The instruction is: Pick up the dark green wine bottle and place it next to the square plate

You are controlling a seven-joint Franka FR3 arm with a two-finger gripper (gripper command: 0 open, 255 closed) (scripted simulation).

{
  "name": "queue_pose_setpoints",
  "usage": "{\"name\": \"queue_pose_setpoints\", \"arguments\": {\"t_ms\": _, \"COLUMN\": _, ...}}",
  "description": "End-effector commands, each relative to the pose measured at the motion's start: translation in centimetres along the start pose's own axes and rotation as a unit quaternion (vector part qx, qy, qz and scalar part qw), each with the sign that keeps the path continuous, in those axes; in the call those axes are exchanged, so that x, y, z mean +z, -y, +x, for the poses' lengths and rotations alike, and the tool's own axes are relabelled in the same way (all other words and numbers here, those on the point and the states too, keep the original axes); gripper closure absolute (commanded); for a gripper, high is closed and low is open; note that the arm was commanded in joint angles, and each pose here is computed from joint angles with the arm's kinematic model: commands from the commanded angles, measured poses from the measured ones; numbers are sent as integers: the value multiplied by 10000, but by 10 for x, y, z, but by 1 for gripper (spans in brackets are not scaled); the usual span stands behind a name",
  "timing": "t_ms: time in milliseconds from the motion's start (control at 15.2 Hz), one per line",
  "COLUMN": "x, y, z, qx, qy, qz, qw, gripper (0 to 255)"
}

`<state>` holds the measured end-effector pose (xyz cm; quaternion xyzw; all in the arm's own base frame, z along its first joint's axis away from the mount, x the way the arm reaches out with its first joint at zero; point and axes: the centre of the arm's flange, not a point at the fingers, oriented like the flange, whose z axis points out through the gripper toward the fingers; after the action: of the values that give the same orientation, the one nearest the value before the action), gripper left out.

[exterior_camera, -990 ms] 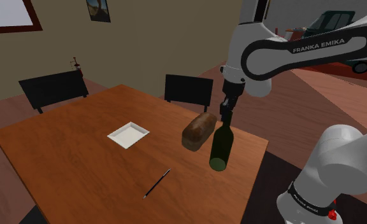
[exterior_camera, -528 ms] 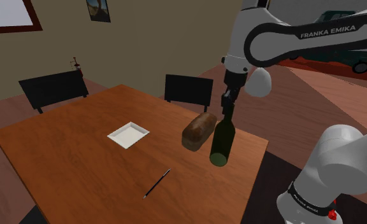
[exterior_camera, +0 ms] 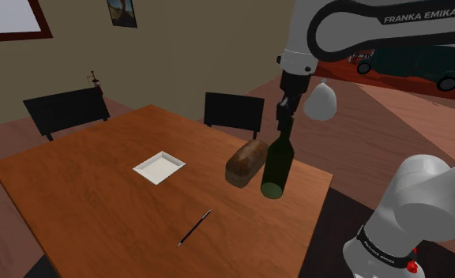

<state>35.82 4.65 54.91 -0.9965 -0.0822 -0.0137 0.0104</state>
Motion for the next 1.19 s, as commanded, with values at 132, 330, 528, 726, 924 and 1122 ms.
{"name": "queue_pose_setpoints", "arguments": {"t_ms": 132, "x": -22, "y": 0, "z": 0, "qx": 0, "qy": 0, "qz": 0, "qw": 10000, "gripper": 255}}
{"name": "queue_pose_setpoints", "arguments": {"t_ms": 330, "x": -38, "y": 0, "z": 0, "qx": 0, "qy": 0, "qz": 0, "qw": 10000, "gripper": 255}}
{"name": "queue_pose_setpoints", "arguments": {"t_ms": 528, "x": -54, "y": 1, "z": 1, "qx": 0, "qy": 0, "qz": 0, "qw": 10000, "gripper": 255}}
{"name": "queue_pose_setpoints", "arguments": {"t_ms": 726, "x": -70, "y": 1, "z": 1, "qx": 0, "qy": 0, "qz": 0, "qw": 10000, "gripper": 255}}
{"name": "queue_pose_setpoints", "arguments": {"t_ms": 924, "x": -85, "y": 1, "z": 2, "qx": 0, "qy": 0, "qz": 0, "qw": 10000, "gripper": 255}}
{"name": "queue_pose_setpoints", "arguments": {"t_ms": 1122, "x": -101, "y": 1, "z": 2, "qx": 0, "qy": 0, "qz": 0, "qw": 10000, "gripper": 255}}
